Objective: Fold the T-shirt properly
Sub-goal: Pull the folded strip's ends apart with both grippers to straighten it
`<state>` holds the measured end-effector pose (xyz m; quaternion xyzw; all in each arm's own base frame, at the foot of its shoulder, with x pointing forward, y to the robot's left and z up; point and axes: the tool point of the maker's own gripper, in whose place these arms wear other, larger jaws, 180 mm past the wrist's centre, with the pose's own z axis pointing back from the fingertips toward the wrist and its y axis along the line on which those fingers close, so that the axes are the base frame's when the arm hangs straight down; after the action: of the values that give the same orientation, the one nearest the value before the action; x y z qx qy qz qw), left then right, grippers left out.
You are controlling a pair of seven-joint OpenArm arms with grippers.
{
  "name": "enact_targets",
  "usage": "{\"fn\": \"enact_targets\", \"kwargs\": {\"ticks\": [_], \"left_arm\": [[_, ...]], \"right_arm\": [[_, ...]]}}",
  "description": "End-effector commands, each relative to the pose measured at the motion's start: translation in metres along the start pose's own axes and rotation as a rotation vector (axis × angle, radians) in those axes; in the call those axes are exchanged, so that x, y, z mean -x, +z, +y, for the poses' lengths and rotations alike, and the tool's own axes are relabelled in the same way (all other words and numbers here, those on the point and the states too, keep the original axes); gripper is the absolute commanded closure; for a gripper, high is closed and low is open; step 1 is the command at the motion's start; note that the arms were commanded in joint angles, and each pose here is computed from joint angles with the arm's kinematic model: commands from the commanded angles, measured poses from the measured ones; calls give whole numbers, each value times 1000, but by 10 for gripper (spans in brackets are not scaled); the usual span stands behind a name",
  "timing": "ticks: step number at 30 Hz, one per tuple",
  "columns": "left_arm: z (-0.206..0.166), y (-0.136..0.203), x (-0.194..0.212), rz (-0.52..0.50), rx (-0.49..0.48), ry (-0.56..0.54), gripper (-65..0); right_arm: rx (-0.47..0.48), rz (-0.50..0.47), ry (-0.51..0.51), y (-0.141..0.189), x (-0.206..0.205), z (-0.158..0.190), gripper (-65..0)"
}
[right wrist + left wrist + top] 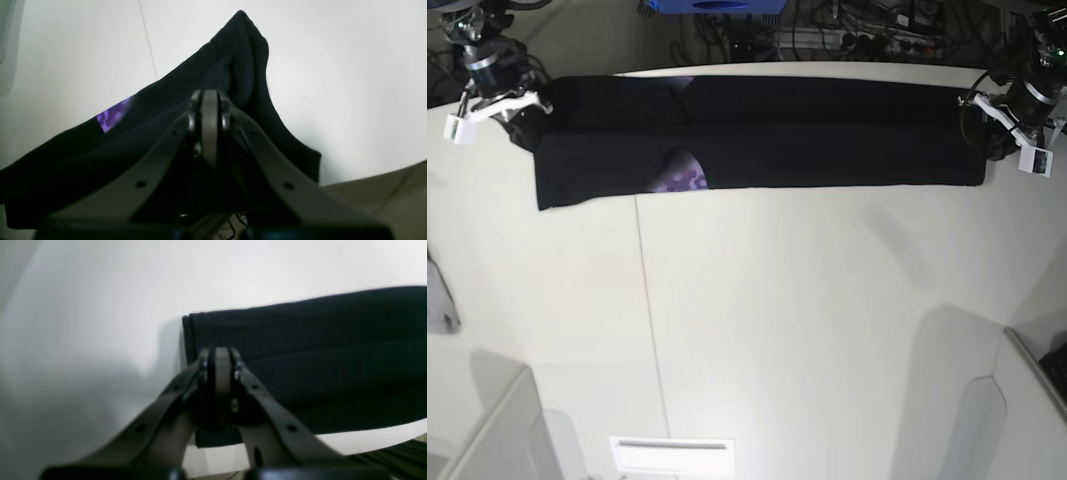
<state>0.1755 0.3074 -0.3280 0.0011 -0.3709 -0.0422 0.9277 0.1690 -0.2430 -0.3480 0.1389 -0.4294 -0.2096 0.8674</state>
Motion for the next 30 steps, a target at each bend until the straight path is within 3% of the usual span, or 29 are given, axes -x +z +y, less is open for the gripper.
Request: {"fn": "enact_targets", "kwargs": {"ticks": [1, 9, 25, 30], "left_arm": [[3, 3, -9, -29, -7, -20, 0], [2, 2, -6, -21, -3, -18, 0], [6, 2, -4, -15, -12, -8, 0], [11, 5, -5, -21, -28, -6, -293]], "right_arm": [[-16, 3, 5, 1, 0, 4, 0], [20, 85, -39, -4, 27, -13, 0], [35, 140, -58, -8, 40, -20, 0], [43, 132, -58, -6, 38, -23, -221]]}}
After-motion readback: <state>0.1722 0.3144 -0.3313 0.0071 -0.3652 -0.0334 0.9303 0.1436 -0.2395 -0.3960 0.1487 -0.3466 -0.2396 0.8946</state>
